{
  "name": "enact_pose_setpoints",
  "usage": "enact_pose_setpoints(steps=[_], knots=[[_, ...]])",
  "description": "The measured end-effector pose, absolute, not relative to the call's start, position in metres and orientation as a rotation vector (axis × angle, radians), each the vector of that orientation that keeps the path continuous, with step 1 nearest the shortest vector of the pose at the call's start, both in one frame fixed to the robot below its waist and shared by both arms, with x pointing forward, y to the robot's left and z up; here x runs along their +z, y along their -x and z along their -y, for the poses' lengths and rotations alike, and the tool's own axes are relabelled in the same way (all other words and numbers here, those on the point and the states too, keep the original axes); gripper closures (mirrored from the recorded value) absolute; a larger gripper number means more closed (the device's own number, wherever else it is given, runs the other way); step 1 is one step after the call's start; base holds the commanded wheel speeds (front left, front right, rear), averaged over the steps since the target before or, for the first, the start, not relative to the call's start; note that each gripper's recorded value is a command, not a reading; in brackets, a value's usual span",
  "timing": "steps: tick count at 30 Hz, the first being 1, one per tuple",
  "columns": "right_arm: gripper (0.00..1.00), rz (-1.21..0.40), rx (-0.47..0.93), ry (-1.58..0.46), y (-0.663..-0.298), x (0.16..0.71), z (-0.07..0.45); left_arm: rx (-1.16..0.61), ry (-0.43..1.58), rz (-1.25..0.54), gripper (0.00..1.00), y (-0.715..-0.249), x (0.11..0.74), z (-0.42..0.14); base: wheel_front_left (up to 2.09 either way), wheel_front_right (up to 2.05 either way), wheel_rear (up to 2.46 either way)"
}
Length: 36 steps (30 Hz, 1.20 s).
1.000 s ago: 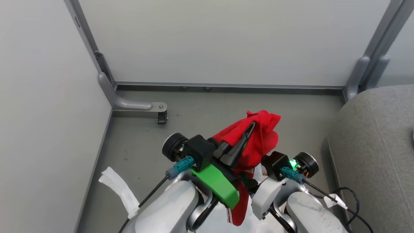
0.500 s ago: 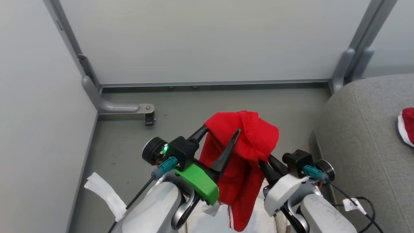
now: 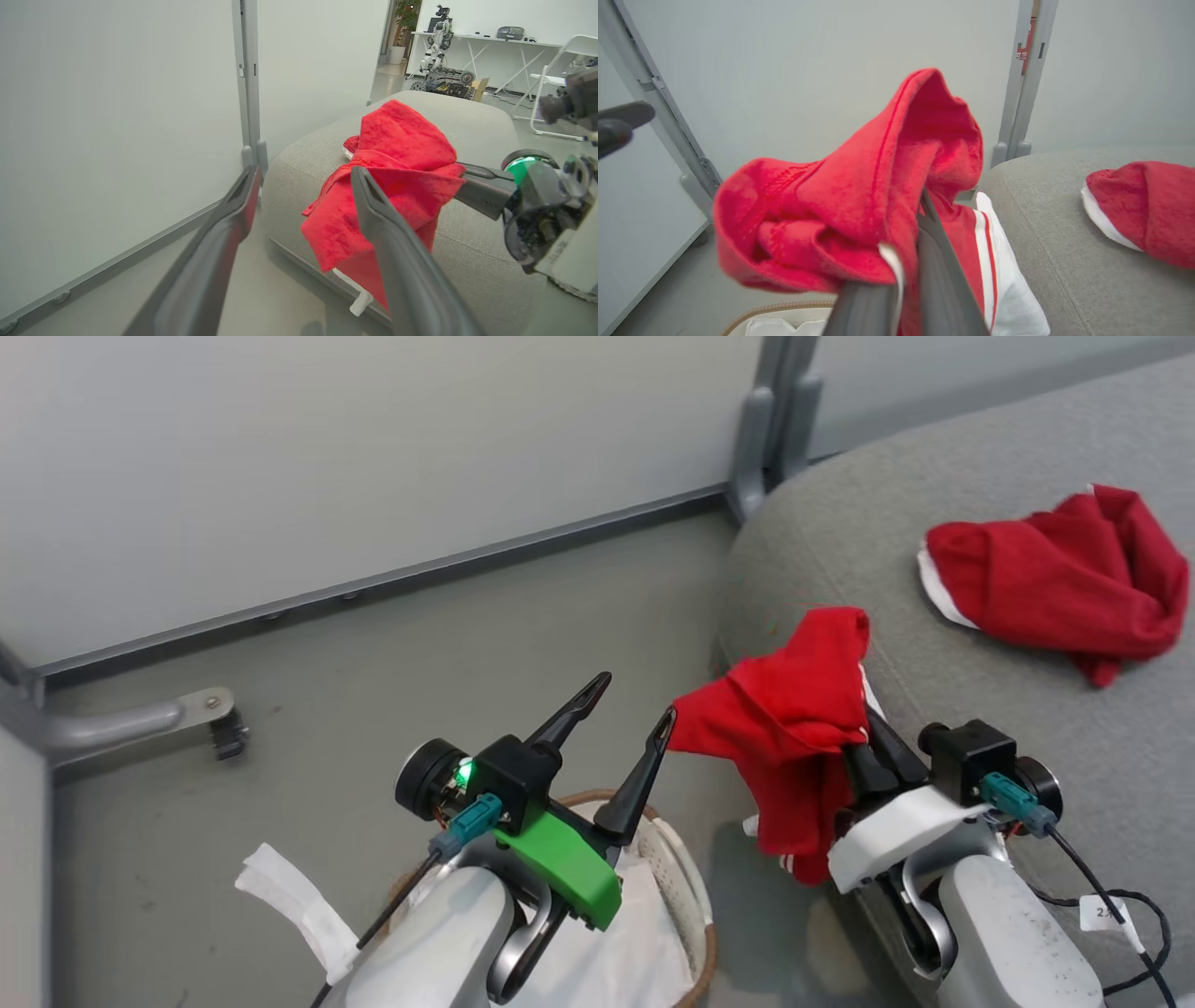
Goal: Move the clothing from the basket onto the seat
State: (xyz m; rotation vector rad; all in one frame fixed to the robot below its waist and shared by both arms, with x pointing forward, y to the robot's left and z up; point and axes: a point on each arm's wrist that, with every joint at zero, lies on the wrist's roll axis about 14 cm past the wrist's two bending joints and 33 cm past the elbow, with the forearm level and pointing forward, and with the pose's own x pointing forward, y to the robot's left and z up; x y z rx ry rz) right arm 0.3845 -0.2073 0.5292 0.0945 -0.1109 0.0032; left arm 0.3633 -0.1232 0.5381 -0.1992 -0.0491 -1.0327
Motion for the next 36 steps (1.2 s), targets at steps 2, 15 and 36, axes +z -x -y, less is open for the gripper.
enact_pose_setpoints(steps=[2,15,36], knots=[[1.00,0.107,-0.051,-0.087,-0.375,0.528,0.226,-1.077,0.208,0.036,0.00,-0.359,0.535,0.138,0.00,0.00,0.00],[1.00,0.140,-0.192,0.233,-0.383,0.585,0.330,-1.270,0.261,-0.069,0.00,-0.342,0.500,0.194,0.00,0.00,0.00],[1.00,-0.088,-0.561,0.531,-0.466,0.594,0.510,-1.147,0.317,-0.219,0.00,-0.425,0.394,0.153,0.00,0.00,0.00]])
